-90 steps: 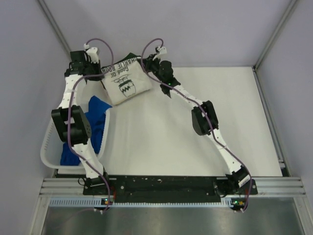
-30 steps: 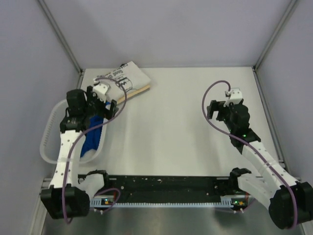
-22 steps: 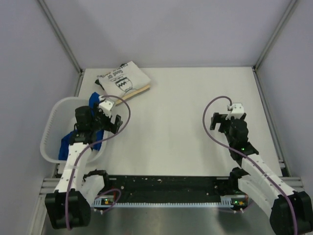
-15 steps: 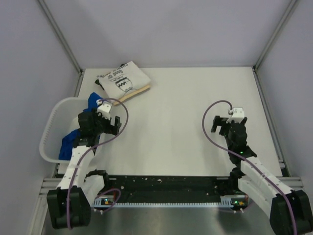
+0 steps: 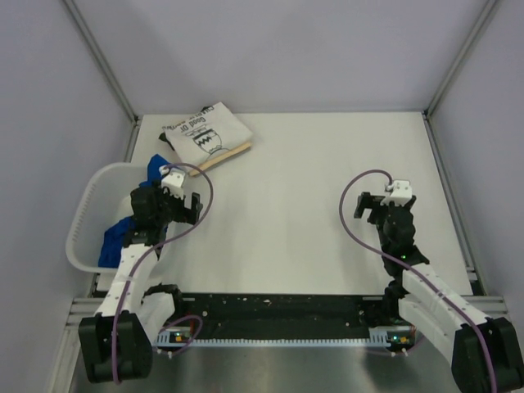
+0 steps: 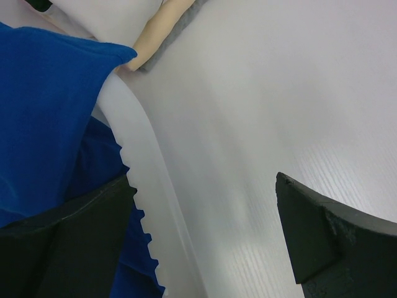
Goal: Fold and stack the t-shirts
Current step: Put the neatly folded tshirt into the corner of the board with both arms
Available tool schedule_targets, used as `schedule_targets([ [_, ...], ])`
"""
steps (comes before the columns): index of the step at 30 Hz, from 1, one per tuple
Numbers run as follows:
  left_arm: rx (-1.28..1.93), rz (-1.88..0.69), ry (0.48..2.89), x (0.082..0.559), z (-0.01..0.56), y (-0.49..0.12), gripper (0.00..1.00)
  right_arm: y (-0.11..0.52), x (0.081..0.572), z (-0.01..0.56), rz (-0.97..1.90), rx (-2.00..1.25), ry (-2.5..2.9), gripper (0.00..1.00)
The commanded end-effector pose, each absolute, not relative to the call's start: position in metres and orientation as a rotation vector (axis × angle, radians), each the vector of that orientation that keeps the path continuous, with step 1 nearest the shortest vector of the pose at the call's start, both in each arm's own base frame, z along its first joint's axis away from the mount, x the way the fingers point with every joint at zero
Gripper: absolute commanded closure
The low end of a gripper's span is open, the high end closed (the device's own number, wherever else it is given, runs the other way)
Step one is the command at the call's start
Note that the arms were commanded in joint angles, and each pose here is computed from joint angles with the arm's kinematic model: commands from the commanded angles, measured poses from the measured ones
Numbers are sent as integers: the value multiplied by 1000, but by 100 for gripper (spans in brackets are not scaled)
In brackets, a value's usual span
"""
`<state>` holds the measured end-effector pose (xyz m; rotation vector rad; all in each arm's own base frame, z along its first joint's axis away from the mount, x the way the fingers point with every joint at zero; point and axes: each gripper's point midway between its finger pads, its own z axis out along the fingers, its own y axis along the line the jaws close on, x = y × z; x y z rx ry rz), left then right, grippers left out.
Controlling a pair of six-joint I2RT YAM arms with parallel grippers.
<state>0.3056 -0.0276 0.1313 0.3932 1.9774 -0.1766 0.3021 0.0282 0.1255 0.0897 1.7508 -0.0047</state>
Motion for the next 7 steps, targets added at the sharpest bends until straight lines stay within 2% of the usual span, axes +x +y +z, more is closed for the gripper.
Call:
schedule_targets([
  [1,372,-182,2023,302,119,-26,1,24,305,137,-14,116,1690,1],
  [7,365,-186,2032,301,118,-26,1,24,305,138,-12,118,1687,1],
])
